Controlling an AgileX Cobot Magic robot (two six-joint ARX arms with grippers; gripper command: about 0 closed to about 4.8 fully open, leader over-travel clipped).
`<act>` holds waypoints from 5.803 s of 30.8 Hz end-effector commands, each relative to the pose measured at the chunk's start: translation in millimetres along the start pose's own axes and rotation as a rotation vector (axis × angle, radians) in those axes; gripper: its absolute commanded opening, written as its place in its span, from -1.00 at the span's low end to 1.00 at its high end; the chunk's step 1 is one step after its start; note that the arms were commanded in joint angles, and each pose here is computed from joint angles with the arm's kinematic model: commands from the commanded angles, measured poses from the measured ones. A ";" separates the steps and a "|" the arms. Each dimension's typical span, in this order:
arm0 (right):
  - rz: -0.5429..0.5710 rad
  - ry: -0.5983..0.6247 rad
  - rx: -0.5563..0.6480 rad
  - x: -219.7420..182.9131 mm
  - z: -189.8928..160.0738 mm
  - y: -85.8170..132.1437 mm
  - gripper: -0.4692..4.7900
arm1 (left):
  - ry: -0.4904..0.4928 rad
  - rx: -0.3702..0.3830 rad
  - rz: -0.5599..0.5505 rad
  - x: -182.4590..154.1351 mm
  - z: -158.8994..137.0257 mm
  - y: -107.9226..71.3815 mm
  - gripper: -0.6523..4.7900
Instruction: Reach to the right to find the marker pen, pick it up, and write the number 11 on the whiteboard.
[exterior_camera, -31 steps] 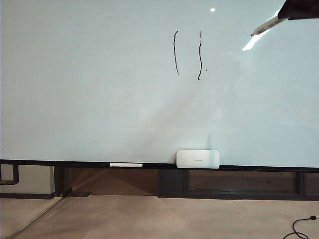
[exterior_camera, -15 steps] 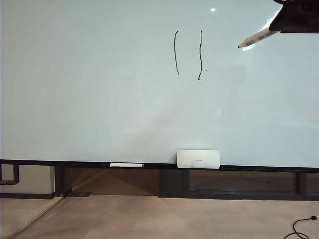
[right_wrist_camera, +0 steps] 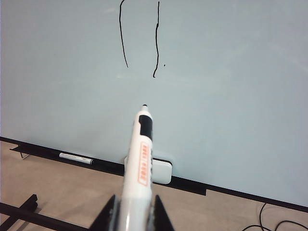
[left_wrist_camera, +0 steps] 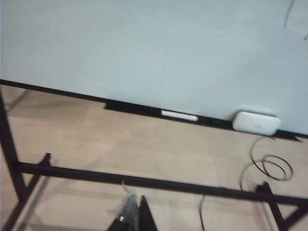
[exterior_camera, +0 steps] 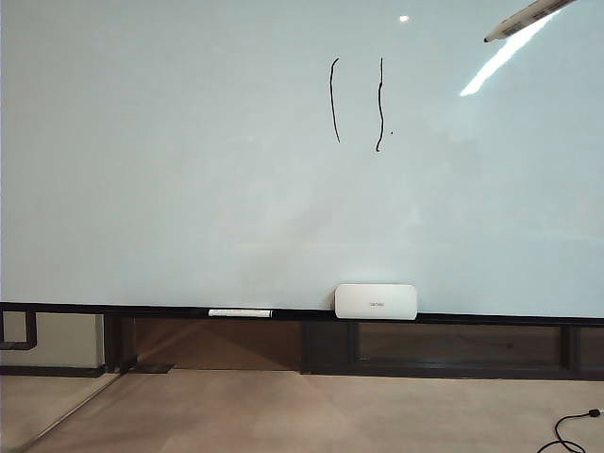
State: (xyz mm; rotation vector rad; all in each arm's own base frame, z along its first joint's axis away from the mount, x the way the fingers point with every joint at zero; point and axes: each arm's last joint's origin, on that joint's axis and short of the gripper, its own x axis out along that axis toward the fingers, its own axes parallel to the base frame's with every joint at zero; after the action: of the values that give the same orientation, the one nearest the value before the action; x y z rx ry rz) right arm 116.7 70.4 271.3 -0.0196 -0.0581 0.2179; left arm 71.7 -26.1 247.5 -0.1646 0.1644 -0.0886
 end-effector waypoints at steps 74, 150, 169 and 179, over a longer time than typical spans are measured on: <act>0.251 0.130 0.054 -45.6 -110.3 -4.6 -0.82 | -0.004 0.239 -0.342 25.0 -88.5 -7.9 -0.78; -0.287 0.128 0.059 -39.9 -112.0 -55.8 -0.82 | -0.028 0.165 0.096 34.7 -80.0 39.4 -0.78; -0.422 0.126 0.060 -42.8 -112.0 -68.4 -0.82 | -0.031 0.158 0.138 34.3 -79.4 43.4 -0.78; -0.422 0.126 0.060 -42.8 -112.0 -68.4 -0.82 | -0.031 0.158 0.138 34.3 -79.4 43.4 -0.78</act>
State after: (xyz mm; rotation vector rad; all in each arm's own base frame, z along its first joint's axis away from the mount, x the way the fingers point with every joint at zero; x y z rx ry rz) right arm 96.5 -7.1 155.9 0.0367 0.0886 -0.2033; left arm 95.0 0.9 155.7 0.0072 0.1501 0.0416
